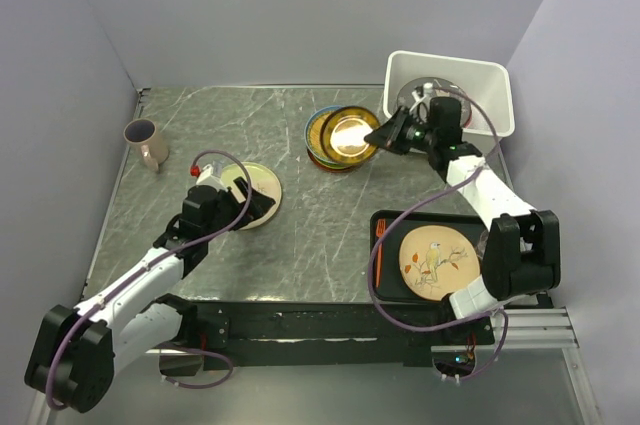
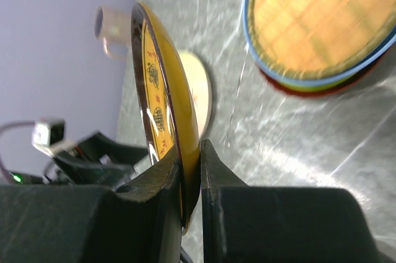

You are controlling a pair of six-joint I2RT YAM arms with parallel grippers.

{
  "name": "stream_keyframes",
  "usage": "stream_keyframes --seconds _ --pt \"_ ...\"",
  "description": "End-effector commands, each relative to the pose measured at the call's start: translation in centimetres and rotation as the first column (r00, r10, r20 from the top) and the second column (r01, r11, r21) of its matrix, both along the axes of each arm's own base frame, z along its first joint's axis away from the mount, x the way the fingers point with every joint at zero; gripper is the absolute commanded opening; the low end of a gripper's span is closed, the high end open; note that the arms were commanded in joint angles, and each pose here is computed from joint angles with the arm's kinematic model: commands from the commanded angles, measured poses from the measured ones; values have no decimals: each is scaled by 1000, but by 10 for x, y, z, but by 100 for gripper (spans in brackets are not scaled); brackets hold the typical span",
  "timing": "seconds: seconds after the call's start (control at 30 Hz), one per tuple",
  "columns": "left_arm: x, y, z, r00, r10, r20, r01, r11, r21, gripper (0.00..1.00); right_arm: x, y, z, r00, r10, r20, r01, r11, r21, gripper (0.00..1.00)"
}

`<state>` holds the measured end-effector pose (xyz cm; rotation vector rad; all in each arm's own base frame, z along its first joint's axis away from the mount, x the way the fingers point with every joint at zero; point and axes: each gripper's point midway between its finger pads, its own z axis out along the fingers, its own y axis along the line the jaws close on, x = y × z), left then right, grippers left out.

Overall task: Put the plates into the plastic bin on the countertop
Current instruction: Place the plate in the plastic bin.

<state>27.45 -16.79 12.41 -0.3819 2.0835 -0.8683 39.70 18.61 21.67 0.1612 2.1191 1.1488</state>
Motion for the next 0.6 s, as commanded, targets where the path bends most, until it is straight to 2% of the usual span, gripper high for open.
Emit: stream_keyframes --seconds 0.0,0.57 --pt "6 -10 16 998 -34 54 36 999 -28 87 19 -12 74 987 -28 159 19 998 57 0" --pt "5 -12 3 998 -47 28 48 998 -27 87 72 -94 95 967 -207 146 190 974 125 0"
